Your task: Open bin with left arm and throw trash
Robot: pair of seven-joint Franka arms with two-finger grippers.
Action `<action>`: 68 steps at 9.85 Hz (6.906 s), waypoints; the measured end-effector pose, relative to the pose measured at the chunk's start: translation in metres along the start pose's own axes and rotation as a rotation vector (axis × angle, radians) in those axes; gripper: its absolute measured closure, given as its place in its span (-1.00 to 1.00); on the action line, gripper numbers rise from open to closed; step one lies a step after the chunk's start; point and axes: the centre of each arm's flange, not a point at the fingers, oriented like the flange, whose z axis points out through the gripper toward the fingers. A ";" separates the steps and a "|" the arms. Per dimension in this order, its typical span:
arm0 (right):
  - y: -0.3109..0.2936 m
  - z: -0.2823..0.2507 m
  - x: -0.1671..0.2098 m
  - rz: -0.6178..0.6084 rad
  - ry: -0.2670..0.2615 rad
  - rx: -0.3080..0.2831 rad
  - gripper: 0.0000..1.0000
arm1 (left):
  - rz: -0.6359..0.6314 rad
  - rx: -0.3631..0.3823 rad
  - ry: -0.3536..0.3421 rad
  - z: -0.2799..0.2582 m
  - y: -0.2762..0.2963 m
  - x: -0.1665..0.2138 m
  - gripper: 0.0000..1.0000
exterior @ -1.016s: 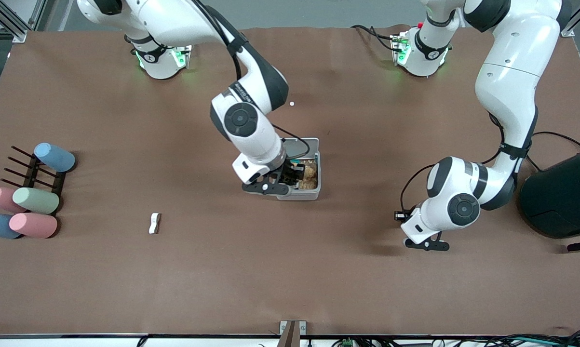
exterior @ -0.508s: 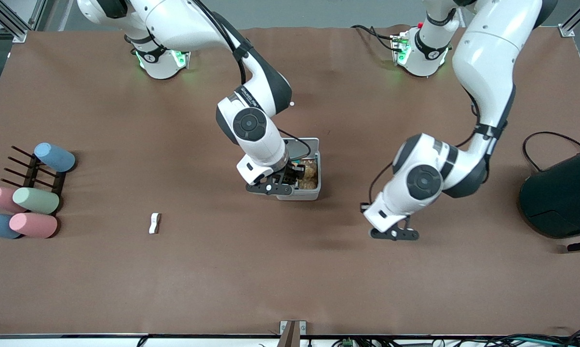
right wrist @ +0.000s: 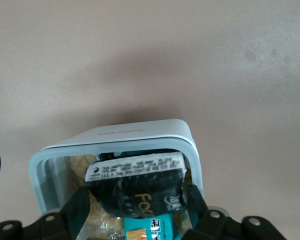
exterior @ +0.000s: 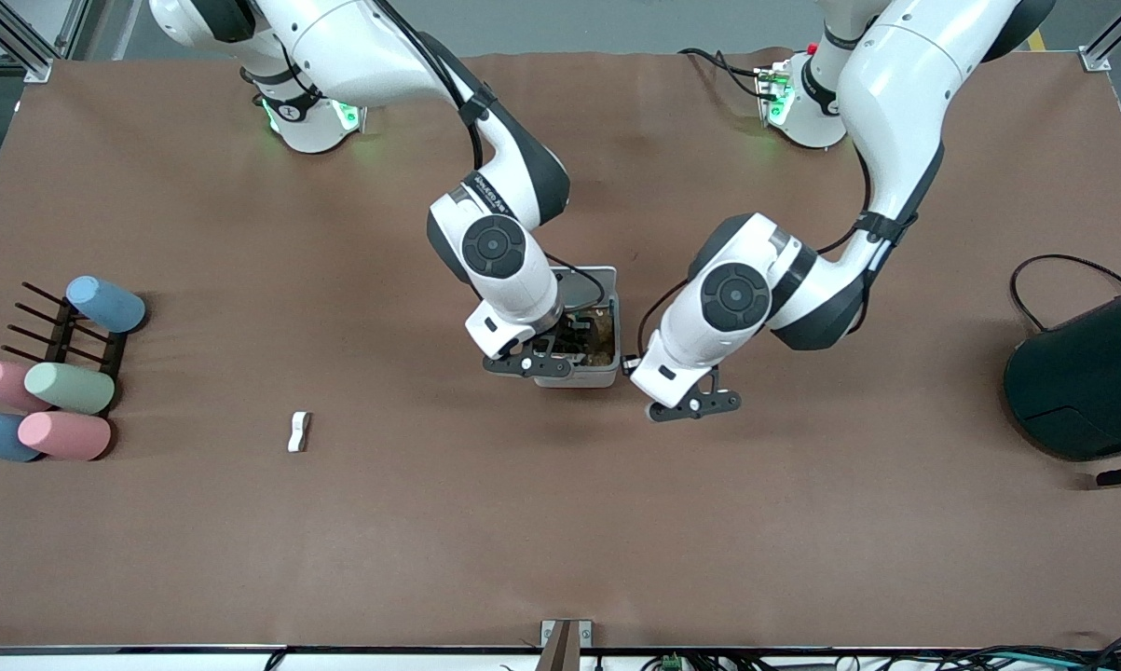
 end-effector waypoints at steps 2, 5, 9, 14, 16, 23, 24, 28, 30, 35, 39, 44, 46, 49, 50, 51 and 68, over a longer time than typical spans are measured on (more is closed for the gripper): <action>0.005 -0.003 0.001 0.005 -0.033 -0.033 -0.81 | -0.045 -0.035 -0.028 -0.004 0.012 -0.011 0.57; 0.026 -0.052 0.017 0.007 -0.074 -0.048 -0.81 | -0.065 -0.048 -0.040 -0.006 0.019 -0.018 0.57; 0.036 -0.075 0.020 0.012 -0.084 -0.040 -0.85 | -0.078 -0.047 -0.050 -0.001 0.046 -0.045 0.57; 0.185 -0.129 0.116 0.116 -0.076 -0.029 -0.84 | -0.084 -0.051 -0.052 0.004 0.047 -0.045 -0.57; 0.282 -0.116 0.142 0.082 -0.118 -0.037 -0.86 | -0.094 -0.055 -0.047 0.001 0.042 -0.039 -1.00; 0.384 -0.037 0.152 -0.004 -0.077 -0.153 -0.93 | -0.055 0.046 -0.041 0.045 0.018 -0.043 -1.00; 0.390 -0.027 0.156 0.000 -0.066 -0.155 -0.94 | -0.053 0.035 -0.033 0.046 0.019 -0.042 -1.00; 0.419 0.016 0.170 0.032 -0.017 -0.157 -0.96 | -0.068 0.010 -0.009 0.037 0.014 -0.030 -1.00; 0.420 0.042 0.172 0.025 0.015 -0.154 -0.93 | -0.072 0.006 0.009 0.013 0.017 -0.024 -1.00; 0.418 0.052 0.172 0.027 0.022 -0.151 0.60 | -0.156 0.036 0.091 -0.110 -0.062 0.035 -1.00; 0.333 -0.013 0.180 0.199 0.053 -0.091 0.61 | 0.022 0.102 0.091 -0.207 -0.198 0.072 -1.00; 0.120 -0.086 0.099 0.376 -0.032 0.053 0.61 | 0.185 0.179 0.089 -0.349 -0.271 -0.004 -1.00; 0.061 -0.069 0.049 0.384 -0.068 0.038 0.61 | 0.182 0.198 0.093 -0.362 -0.289 -0.025 -1.00; 0.011 -0.042 -0.007 0.389 -0.104 -0.003 0.63 | 0.183 0.201 0.076 -0.354 -0.293 -0.025 -1.00; 0.008 -0.034 -0.013 0.384 -0.113 -0.015 0.64 | 0.190 0.202 0.074 -0.352 -0.289 -0.024 -1.00; 0.010 -0.027 -0.016 0.383 -0.121 -0.028 0.64 | 0.200 0.202 0.074 -0.349 -0.283 -0.023 -1.00; 0.276 -0.255 0.093 0.277 -0.197 -0.110 -0.44 | 0.184 0.117 0.073 -0.353 -0.284 -0.019 -1.00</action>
